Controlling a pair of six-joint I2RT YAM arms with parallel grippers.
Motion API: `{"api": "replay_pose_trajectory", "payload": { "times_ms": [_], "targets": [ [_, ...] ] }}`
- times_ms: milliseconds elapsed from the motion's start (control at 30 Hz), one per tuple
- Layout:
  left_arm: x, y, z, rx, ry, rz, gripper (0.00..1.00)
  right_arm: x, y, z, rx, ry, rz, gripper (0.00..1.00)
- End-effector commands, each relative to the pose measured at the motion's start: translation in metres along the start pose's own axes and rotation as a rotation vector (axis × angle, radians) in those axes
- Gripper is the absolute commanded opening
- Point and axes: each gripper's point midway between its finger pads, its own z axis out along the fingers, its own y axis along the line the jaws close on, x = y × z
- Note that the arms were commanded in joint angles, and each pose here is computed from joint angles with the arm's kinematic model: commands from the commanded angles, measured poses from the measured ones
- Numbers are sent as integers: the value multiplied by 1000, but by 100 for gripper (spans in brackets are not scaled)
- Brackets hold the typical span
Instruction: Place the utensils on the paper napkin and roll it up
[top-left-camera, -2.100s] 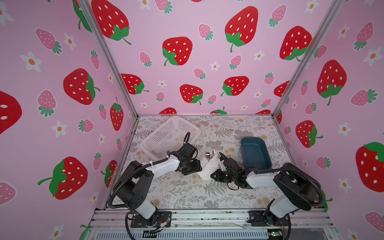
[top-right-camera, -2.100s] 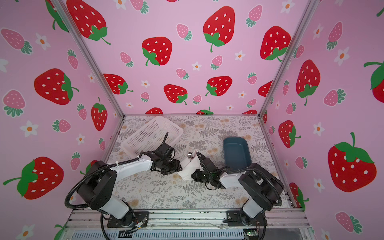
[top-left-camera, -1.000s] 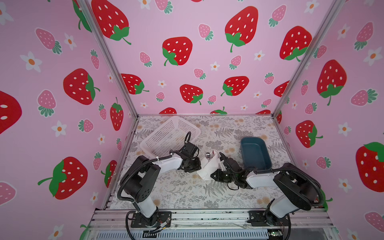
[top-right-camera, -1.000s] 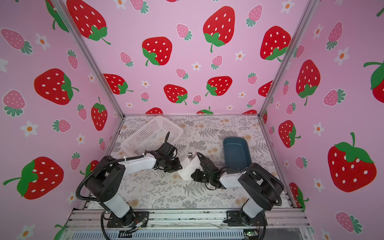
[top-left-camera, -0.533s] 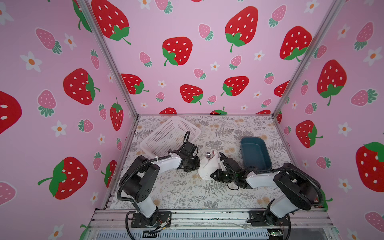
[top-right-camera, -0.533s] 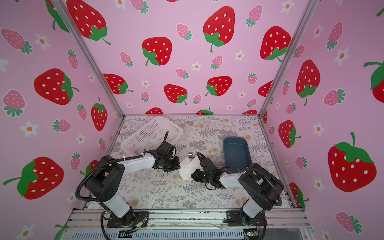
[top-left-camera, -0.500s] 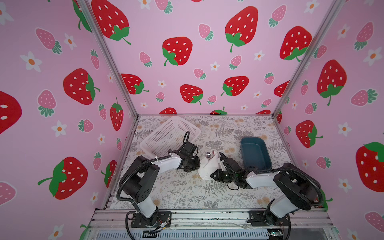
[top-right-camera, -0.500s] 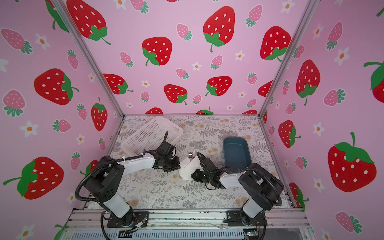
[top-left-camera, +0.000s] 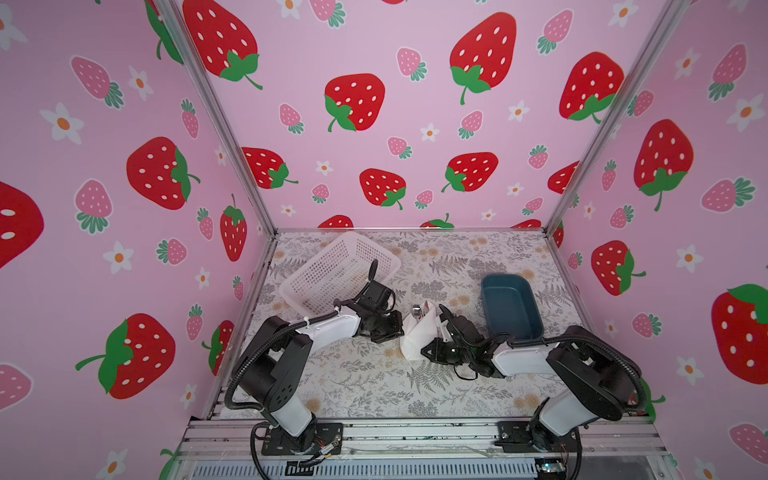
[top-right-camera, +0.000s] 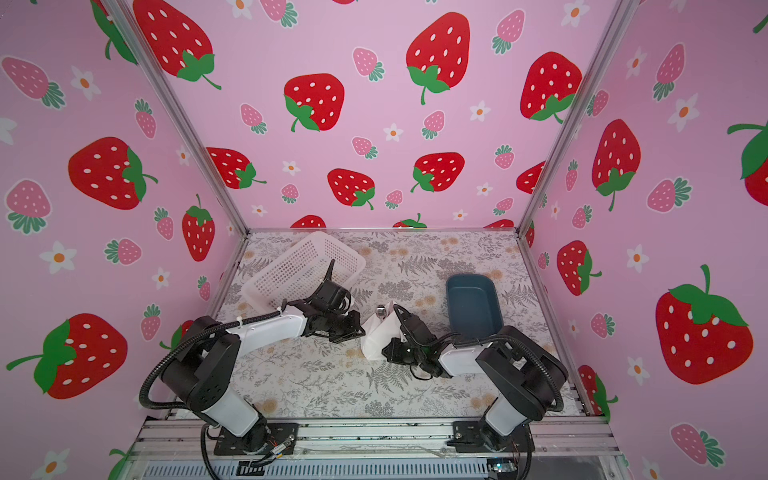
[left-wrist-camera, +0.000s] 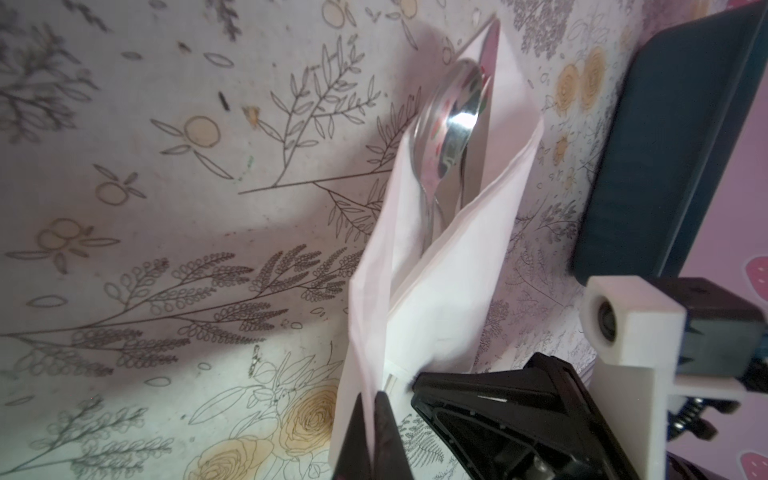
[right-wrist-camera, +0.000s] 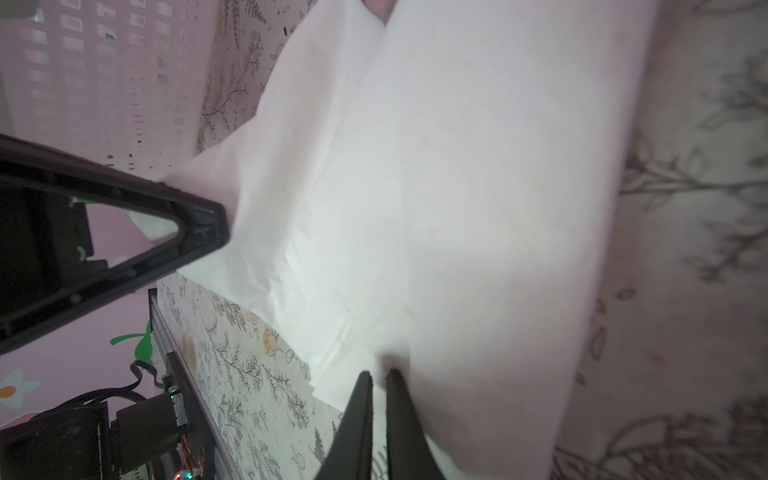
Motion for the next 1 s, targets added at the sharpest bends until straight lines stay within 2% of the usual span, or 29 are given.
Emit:
{"api": "replay_pose_trajectory", "payload": {
  "times_ms": [0, 433, 967],
  "targets": [
    [-8, -31, -11, 96, 5, 15, 2, 3, -12, 0, 41, 3, 28, 12],
    [-14, -59, -8, 197, 35, -28, 3, 0, -8, -1, 31, -5, 25, 12],
    [-19, -58, -5, 185, 26, -42, 3, -15, -3, -23, -28, -79, 48, 16]
  ]
}}
